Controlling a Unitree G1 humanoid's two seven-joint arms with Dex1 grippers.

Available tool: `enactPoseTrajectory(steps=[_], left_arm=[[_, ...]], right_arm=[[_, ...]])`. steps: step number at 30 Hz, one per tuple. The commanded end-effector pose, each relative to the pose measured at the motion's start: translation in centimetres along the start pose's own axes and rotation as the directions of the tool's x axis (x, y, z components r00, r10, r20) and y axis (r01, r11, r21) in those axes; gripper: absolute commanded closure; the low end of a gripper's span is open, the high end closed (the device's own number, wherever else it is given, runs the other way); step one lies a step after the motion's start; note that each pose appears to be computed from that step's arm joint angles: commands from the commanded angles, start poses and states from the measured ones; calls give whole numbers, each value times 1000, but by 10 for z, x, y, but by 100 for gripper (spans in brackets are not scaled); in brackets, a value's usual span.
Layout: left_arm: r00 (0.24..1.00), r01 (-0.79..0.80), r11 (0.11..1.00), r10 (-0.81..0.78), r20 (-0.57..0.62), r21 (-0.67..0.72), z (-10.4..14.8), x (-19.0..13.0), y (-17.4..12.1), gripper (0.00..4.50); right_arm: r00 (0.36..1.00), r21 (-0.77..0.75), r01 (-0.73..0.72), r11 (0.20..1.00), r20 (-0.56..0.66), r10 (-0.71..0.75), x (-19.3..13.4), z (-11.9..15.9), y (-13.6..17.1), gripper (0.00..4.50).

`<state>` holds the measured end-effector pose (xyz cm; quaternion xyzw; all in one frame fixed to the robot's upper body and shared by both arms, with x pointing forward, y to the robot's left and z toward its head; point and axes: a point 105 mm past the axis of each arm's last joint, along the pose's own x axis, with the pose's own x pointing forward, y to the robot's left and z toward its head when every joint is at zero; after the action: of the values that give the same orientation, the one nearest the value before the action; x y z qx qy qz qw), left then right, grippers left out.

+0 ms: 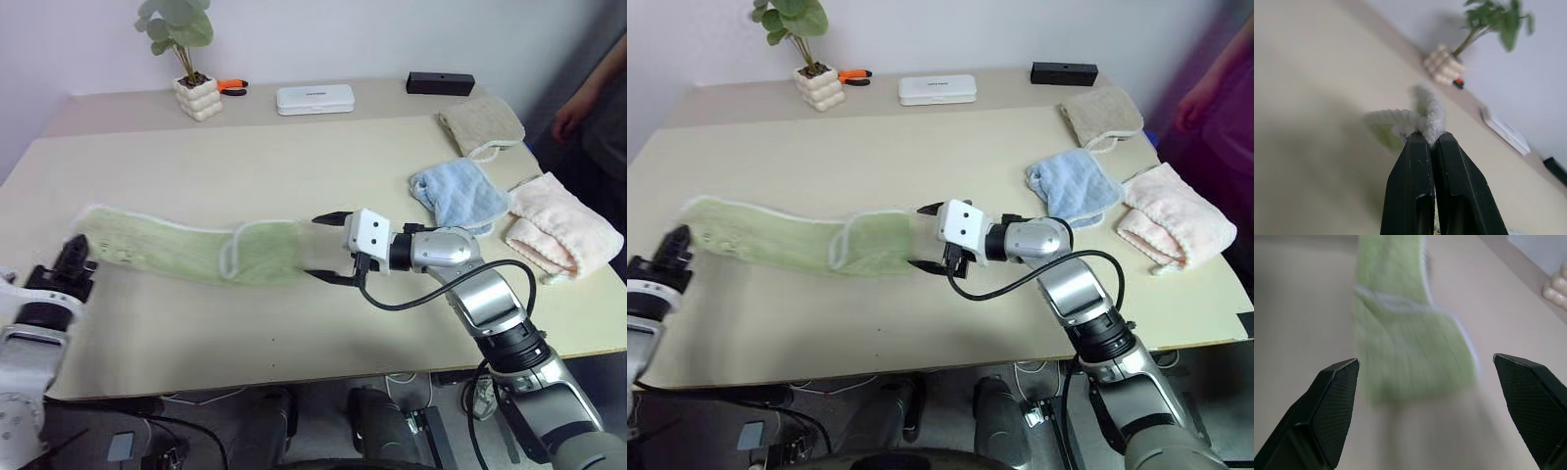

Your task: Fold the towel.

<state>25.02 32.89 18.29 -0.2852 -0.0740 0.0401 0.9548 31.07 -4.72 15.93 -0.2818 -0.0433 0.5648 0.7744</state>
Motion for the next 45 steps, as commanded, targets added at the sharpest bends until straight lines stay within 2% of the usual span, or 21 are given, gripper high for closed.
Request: enactPoseTrajectory(steps=[1,4,6,10,19,23,26,30,31,32,34,35,38,40,41,45], left_arm=[[984,180,975,-178,-31,133,7,3,-36,445],[916,390,896,-354,-188,213,-15,6,-74,445],[803,564,780,-443,-399,269,-52,0,-98,445],[638,726,644,-499,-586,243,-98,-10,-119,445],[503,813,569,-575,-645,127,-140,-11,-144,445],[486,817,565,-563,-669,117,-149,-12,-142,445],[487,811,573,-553,-676,116,-148,-13,-136,362],[527,787,604,-549,-648,128,-133,-11,-128,153],[546,774,621,-558,-625,122,-123,-11,-126,108],[559,765,634,-566,-605,114,-115,-11,-125,107],[584,753,652,-602,-544,88,-93,-13,-124,107],[603,745,661,-611,-513,89,-84,-12,-123,133],[687,692,703,-575,-444,163,-61,-5,-116,254],[722,661,722,-539,-433,203,-57,0,-111,357],[737,646,729,-520,-433,225,-57,3,-109,408],[787,589,720,-406,-465,368,-76,18,-97,408]], right_arm=[[999,-24,20,1000,30,-19,-3,9,-5,0],[1000,-19,20,1000,23,-20,0,6,-5,0],[1000,-20,17,1000,18,-17,1,3,-4,0],[1000,-24,16,1000,13,-16,3,1,-3,0],[999,-27,36,999,-5,-36,1,-5,-2,0],[999,-27,46,999,-10,-46,1,-7,-2,0],[999,-26,49,998,-12,-49,1,-7,-3,0],[999,-21,53,998,-11,-53,0,-7,-5,0],[998,-16,58,998,-11,-59,0,-7,-7,26],[998,-10,65,998,-8,-65,-1,-6,-10,55],[997,21,72,997,20,-72,-2,0,-14,136],[996,35,75,997,35,-76,-2,3,-16,184],[992,72,78,994,91,-84,2,17,-20,338],[990,90,75,993,113,-85,5,23,-20,443],[988,101,74,992,124,-86,8,26,-21,450],[984,138,60,989,157,-82,39,38,-17,450]])
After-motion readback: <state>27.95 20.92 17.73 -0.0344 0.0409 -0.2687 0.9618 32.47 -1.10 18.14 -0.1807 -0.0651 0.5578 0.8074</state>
